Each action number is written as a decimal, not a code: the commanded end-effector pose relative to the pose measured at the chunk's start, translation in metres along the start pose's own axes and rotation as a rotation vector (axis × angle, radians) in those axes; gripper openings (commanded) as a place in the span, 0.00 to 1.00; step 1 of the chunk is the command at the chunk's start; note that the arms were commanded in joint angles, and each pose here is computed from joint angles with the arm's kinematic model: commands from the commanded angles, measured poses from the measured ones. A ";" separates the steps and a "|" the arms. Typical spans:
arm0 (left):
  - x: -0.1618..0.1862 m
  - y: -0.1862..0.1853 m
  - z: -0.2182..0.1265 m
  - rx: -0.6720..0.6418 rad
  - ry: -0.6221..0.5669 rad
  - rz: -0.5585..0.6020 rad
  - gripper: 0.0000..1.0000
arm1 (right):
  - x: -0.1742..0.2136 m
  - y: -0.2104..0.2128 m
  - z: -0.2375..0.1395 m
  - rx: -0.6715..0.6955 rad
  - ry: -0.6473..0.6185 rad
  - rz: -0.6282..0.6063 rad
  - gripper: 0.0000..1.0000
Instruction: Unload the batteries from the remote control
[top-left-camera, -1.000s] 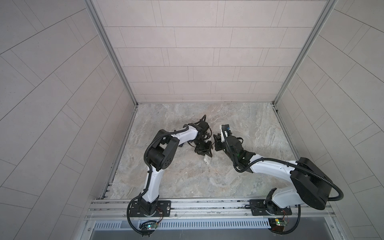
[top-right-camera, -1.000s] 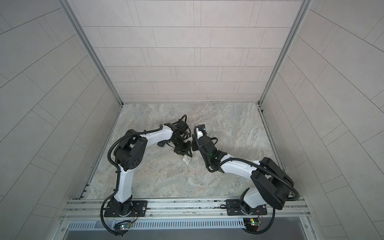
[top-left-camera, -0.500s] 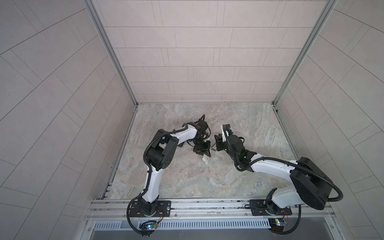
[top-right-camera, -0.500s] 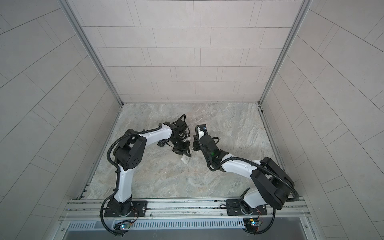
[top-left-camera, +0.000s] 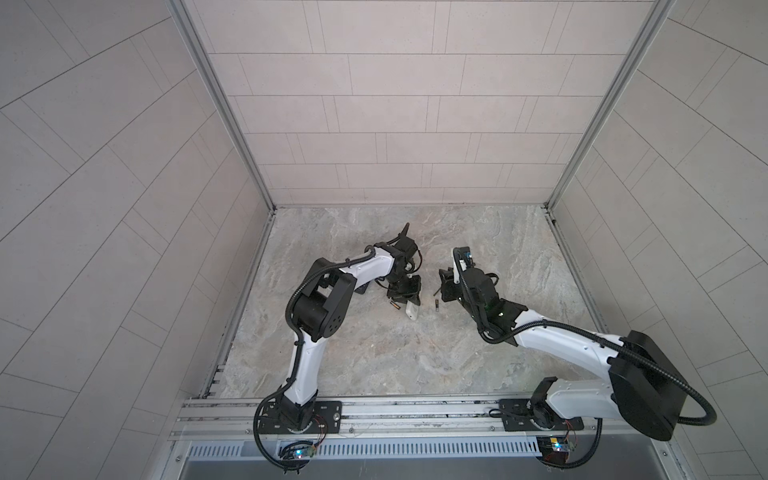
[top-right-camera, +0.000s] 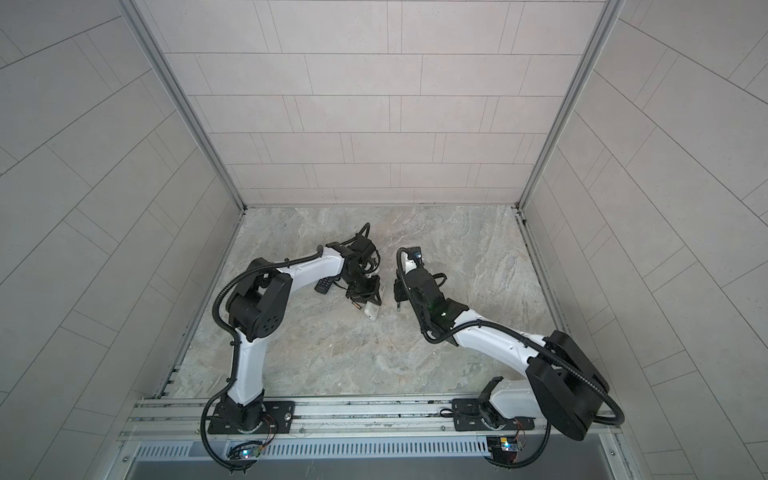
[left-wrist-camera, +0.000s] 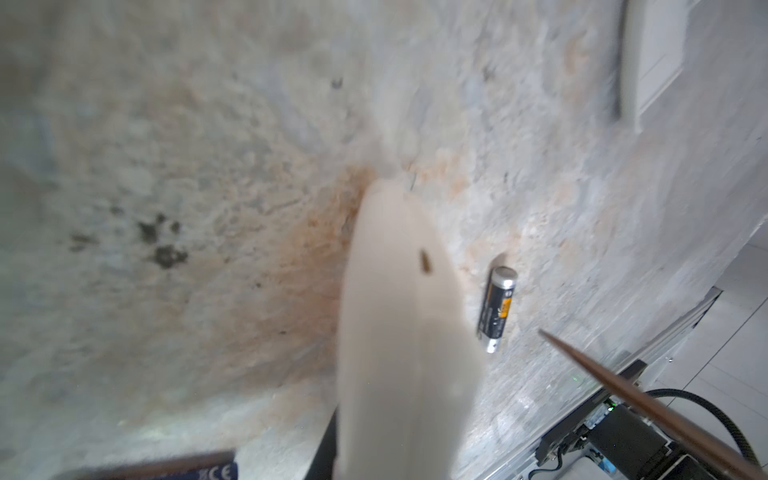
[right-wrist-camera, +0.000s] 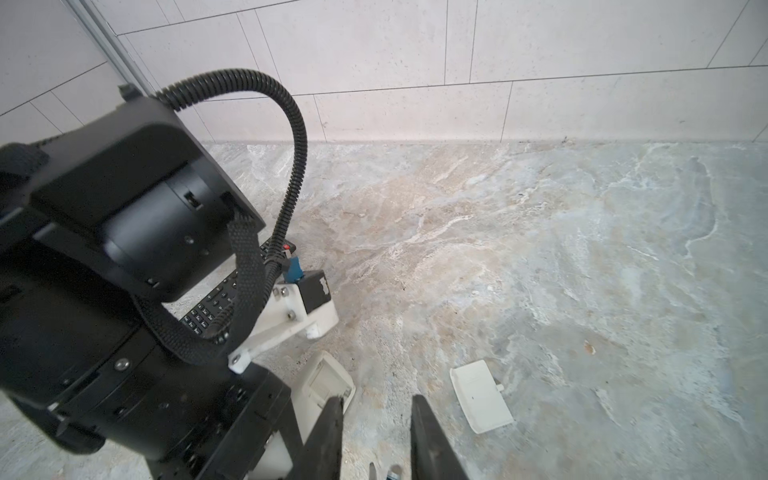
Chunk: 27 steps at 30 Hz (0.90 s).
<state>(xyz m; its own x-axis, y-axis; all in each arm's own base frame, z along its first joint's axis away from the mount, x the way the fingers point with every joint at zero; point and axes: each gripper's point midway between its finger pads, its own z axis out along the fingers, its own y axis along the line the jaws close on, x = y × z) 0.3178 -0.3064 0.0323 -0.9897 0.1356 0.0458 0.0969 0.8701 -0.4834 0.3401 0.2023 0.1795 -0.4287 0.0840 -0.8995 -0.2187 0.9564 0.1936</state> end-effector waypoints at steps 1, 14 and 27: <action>-0.023 -0.024 -0.013 0.088 -0.086 0.007 0.11 | -0.009 -0.018 -0.012 0.053 0.009 0.044 0.00; -0.049 -0.017 0.006 0.079 -0.198 -0.060 0.17 | 0.000 -0.089 -0.019 0.192 0.157 0.249 0.00; -0.041 0.006 0.020 -0.019 -0.174 -0.089 0.41 | 0.027 -0.124 -0.023 0.231 0.269 0.384 0.00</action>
<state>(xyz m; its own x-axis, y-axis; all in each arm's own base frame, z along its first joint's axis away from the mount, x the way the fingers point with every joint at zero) 0.3662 -0.3300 0.0251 -0.9959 -0.0289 -0.0862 0.0229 0.8376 -0.5458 0.3395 0.0778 0.1431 -0.6410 0.3708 -0.6720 0.1770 0.9234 0.3406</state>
